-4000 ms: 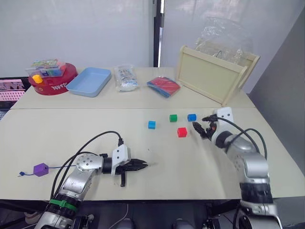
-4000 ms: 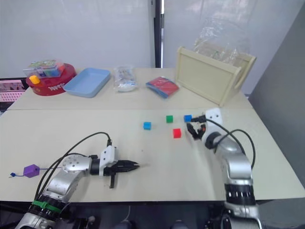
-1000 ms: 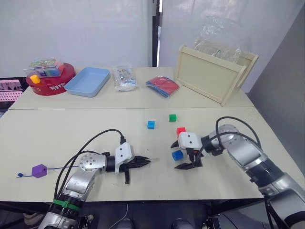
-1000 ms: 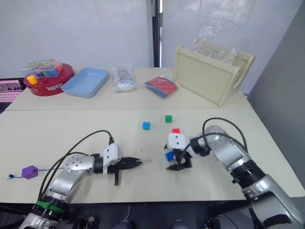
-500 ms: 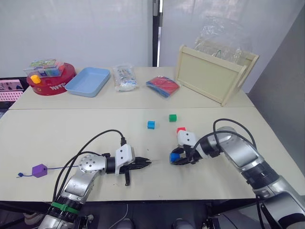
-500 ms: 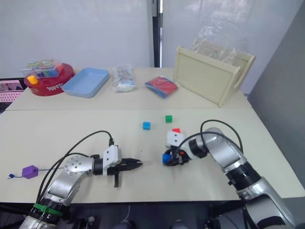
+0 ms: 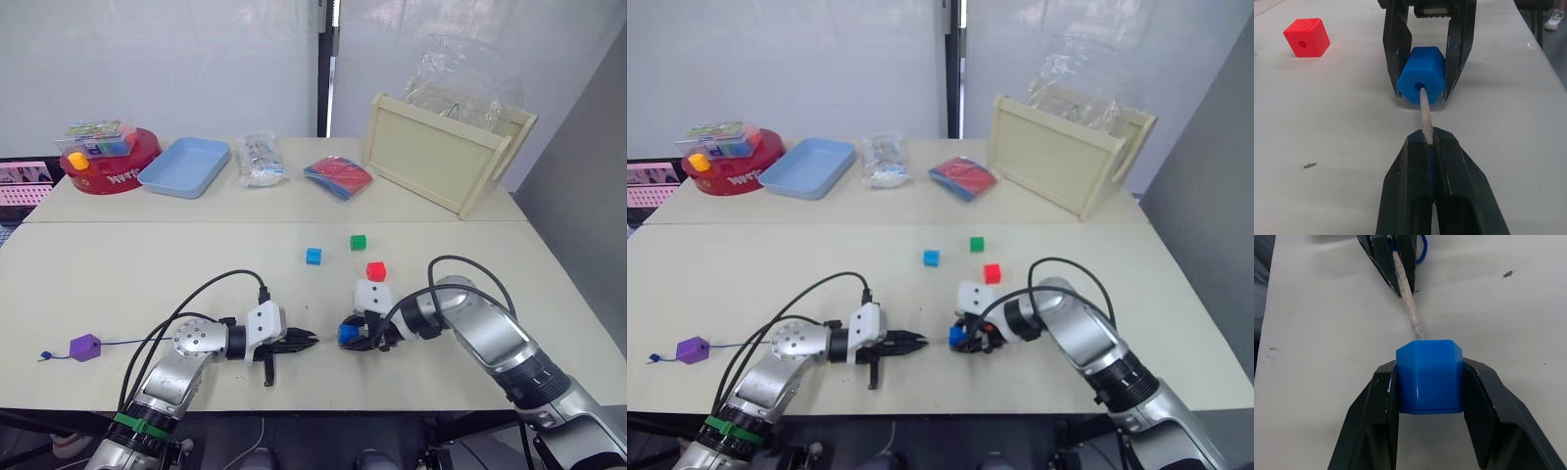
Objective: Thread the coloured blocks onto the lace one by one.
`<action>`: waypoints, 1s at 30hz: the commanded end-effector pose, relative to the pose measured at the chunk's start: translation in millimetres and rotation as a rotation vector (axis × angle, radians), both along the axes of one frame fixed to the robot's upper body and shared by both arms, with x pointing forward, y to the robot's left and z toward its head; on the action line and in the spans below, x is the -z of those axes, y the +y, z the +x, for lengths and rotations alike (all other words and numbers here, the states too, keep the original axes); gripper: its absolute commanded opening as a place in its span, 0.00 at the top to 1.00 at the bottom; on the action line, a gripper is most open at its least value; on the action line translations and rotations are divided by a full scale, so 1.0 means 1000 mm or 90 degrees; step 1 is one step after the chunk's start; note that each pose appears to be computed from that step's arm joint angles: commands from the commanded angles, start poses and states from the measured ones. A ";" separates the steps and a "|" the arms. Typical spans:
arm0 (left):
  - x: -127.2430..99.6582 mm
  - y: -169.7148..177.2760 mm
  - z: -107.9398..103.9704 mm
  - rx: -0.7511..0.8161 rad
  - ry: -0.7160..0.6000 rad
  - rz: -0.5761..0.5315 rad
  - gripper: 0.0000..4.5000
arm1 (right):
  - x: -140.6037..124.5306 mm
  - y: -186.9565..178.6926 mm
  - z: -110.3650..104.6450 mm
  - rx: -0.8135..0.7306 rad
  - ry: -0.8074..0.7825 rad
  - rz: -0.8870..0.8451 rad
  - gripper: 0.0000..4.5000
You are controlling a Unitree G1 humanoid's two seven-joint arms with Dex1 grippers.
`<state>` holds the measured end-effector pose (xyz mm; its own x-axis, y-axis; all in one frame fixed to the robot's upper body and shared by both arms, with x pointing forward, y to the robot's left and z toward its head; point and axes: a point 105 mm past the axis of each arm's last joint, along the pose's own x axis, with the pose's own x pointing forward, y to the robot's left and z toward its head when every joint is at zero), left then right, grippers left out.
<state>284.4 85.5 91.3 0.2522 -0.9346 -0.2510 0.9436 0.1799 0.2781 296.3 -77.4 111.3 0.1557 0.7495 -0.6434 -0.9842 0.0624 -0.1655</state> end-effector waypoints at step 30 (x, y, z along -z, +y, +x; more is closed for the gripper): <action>0.006 -0.018 0.003 0.060 0.023 0.074 0.41 | 0.004 0.012 -0.006 -0.039 -0.054 -0.006 0.71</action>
